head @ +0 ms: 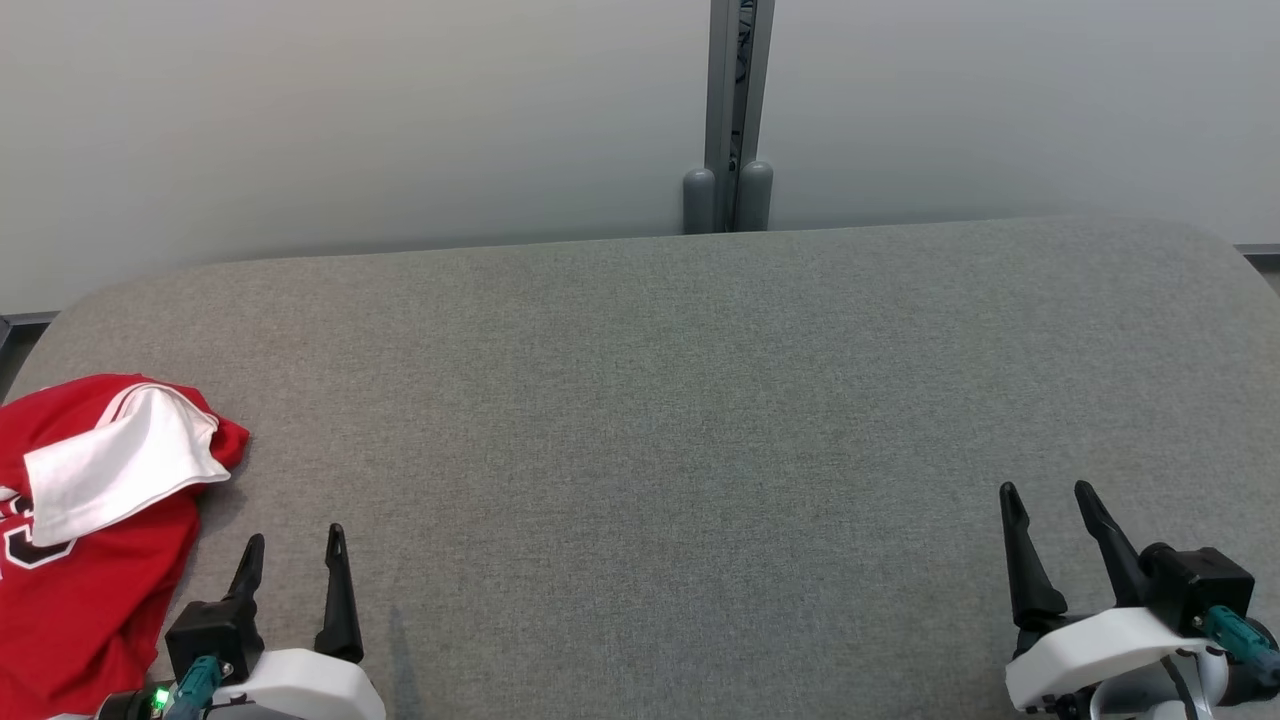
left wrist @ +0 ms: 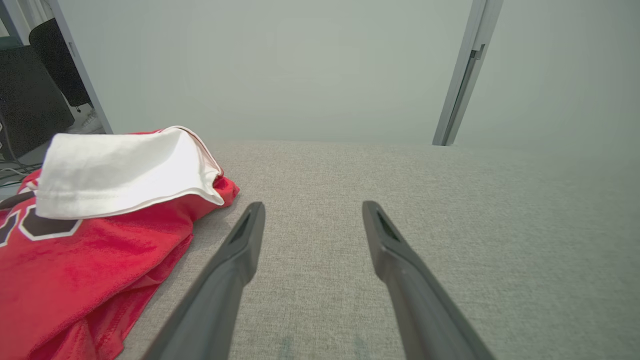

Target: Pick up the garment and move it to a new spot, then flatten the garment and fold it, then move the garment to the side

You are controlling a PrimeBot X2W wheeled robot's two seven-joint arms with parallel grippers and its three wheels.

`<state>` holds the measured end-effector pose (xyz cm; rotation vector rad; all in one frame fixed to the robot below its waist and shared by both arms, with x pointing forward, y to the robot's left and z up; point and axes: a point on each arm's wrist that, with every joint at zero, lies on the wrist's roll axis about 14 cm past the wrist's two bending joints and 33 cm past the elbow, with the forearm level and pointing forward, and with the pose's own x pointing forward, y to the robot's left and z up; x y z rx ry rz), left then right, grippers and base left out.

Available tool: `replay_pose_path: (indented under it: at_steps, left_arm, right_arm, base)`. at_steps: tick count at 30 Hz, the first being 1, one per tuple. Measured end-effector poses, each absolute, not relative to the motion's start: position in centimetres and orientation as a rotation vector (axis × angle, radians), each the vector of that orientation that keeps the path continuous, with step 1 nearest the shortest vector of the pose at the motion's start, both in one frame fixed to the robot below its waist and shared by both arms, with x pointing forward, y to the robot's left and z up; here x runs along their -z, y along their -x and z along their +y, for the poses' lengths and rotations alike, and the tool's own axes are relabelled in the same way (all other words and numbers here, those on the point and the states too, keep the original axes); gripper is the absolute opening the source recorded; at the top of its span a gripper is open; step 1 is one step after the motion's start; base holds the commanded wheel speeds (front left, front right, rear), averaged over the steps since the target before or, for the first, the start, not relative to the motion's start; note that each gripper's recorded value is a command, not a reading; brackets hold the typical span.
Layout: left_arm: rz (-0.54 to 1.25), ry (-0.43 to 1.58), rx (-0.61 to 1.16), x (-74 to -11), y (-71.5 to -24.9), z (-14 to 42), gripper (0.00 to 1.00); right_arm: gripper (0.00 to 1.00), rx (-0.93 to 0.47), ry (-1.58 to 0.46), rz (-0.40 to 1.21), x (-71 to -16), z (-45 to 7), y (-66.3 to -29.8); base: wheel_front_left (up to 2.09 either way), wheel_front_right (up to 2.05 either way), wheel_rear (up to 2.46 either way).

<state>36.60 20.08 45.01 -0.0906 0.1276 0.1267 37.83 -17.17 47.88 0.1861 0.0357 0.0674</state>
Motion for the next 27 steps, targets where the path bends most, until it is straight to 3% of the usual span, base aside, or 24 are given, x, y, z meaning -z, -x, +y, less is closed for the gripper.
replay_pose_path:
  at_steps: [27]
  left_arm:
    - [0.076, -0.085, -0.115, -45.86, -36.39, 20.25, 1.00]
  right_arm:
    - [1.00, -0.084, -0.028, -0.009, -48.67, -17.37, -37.87]
  base:
    - [0.00, 0.00, 0.00]
